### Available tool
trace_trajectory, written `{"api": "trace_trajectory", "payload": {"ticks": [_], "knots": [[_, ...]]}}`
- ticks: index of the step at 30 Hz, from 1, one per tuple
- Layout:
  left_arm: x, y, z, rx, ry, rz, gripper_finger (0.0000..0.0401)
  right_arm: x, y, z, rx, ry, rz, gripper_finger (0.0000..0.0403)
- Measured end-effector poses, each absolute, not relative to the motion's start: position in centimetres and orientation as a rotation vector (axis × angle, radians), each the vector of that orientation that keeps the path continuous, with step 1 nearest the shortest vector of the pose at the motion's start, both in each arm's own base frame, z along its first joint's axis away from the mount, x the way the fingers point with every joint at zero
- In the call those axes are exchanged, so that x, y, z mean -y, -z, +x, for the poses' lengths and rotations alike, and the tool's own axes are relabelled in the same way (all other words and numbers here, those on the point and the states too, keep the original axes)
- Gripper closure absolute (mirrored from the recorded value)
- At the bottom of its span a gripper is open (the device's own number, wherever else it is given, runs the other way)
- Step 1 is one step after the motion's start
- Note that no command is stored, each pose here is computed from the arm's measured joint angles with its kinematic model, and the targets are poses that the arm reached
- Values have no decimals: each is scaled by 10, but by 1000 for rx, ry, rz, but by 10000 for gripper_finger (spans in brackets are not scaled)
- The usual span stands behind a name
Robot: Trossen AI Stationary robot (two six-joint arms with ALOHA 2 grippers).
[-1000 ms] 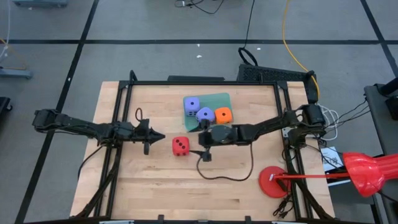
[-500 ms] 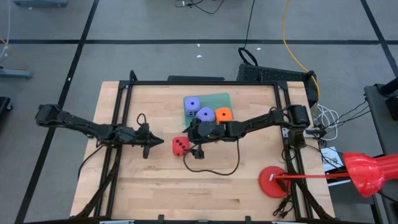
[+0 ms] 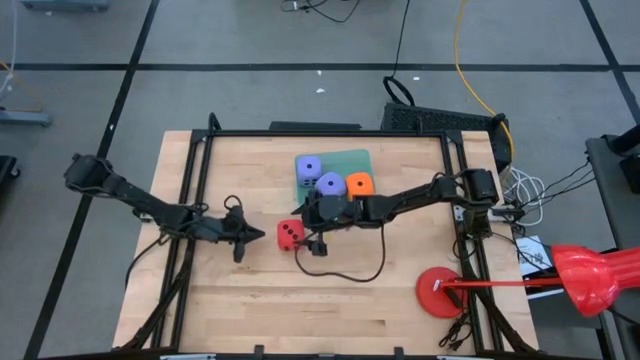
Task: Pick & Place Dice
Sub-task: Put the large red dice into the basket
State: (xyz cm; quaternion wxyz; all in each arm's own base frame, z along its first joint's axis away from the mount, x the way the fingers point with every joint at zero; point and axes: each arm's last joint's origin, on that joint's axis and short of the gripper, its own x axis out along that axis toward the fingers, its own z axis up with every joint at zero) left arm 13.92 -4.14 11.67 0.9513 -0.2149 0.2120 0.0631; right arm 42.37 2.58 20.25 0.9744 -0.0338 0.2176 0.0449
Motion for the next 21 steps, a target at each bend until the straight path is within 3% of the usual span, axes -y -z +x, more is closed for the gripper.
{"api": "trace_trajectory", "payload": {"ticks": [15,21], "knots": [[47,-117,168,-527,-183,-386,397,-39,-192,417,-575,-29,-78,3],[44,-123,185,-535,-189,-359,390,-34,-195,419,-540,-54,-109,3]]}}
